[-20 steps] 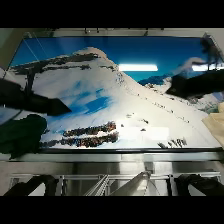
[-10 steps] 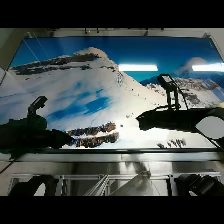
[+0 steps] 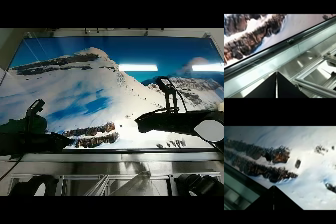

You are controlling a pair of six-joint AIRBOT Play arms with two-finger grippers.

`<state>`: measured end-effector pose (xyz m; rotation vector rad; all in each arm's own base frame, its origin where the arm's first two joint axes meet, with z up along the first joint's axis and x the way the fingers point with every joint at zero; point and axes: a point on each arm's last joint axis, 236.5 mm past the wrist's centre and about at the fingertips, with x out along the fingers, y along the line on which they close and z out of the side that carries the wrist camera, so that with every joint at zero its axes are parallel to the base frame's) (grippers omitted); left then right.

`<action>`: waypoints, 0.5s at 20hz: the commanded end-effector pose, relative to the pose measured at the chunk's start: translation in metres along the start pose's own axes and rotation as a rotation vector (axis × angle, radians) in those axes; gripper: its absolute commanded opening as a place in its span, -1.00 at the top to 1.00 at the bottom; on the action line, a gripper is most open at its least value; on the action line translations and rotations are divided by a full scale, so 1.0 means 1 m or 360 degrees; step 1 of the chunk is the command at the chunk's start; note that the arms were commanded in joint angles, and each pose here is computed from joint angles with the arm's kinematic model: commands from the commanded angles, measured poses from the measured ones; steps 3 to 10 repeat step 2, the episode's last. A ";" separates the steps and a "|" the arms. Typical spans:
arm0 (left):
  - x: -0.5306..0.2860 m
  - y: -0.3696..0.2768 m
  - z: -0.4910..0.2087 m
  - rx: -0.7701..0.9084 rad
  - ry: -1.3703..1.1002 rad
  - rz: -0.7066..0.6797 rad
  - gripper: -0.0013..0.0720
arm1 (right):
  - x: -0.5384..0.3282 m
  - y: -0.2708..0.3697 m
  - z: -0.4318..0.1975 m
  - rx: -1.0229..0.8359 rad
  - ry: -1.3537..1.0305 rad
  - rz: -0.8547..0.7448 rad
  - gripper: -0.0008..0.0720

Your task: Fold the shirts.

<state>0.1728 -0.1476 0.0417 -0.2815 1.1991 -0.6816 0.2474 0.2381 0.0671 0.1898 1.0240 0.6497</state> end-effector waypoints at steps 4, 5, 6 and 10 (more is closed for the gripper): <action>0.000 0.000 0.001 0.0003 -0.0008 0.0004 0.92 | 0.000 0.000 0.000 -0.0001 -0.0002 0.0002 0.91; 0.000 0.000 0.001 0.0003 -0.0008 0.0004 0.92 | 0.000 0.000 0.000 -0.0001 -0.0002 0.0002 0.91; 0.000 0.000 0.001 0.0003 -0.0008 0.0004 0.92 | 0.000 0.000 0.000 -0.0001 -0.0002 0.0002 0.91; 0.000 0.000 0.001 0.0003 -0.0008 0.0004 0.92 | 0.000 0.000 0.000 -0.0001 -0.0002 0.0002 0.91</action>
